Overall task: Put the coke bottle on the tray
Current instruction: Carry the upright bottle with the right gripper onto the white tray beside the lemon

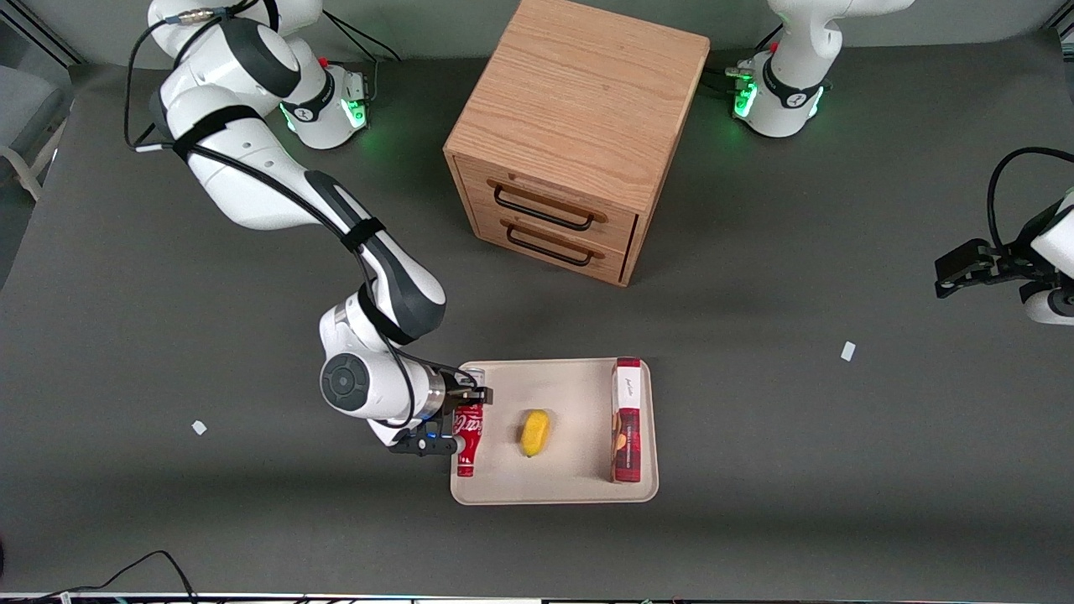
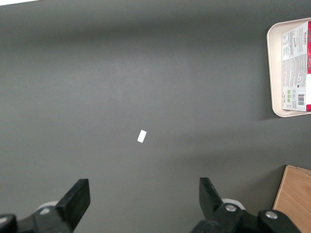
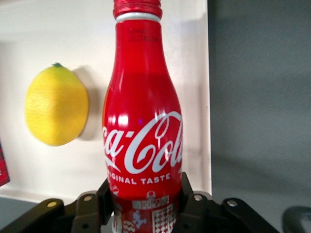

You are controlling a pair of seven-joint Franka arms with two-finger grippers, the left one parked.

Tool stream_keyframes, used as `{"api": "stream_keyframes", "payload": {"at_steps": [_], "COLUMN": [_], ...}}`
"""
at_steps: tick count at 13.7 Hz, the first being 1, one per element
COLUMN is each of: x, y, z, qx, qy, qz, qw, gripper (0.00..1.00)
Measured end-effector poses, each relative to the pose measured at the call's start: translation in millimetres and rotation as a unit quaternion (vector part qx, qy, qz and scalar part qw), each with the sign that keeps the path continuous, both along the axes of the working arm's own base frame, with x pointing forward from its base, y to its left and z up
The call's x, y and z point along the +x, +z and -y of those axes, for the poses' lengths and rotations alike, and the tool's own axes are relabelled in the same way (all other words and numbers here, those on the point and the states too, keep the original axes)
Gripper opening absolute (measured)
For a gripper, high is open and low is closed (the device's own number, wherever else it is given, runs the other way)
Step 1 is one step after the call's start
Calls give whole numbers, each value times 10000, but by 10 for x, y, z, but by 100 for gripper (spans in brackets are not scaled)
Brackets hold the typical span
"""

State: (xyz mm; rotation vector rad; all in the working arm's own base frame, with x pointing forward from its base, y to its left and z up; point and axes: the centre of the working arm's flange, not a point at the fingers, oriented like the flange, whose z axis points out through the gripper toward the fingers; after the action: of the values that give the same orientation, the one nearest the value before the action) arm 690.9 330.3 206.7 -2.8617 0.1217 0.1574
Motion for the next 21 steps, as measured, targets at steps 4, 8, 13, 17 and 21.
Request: {"api": "stream_keyframes", "payload": {"at_steps": [4,8,13,17,21], "x": [-14,-8,-14,-11,103], "y": [-115,-242,-274,-271,84], "z": [-87,-96,-104,-104,-86], "qx": [35,-24,-108,-109,-260], "qy": [-124,-88,-36,-38,90], "qz": [60,198,256,263,577], "qw": [9999,9998,9996,9996,9980], "gripper": [53,67,100,100,100]}}
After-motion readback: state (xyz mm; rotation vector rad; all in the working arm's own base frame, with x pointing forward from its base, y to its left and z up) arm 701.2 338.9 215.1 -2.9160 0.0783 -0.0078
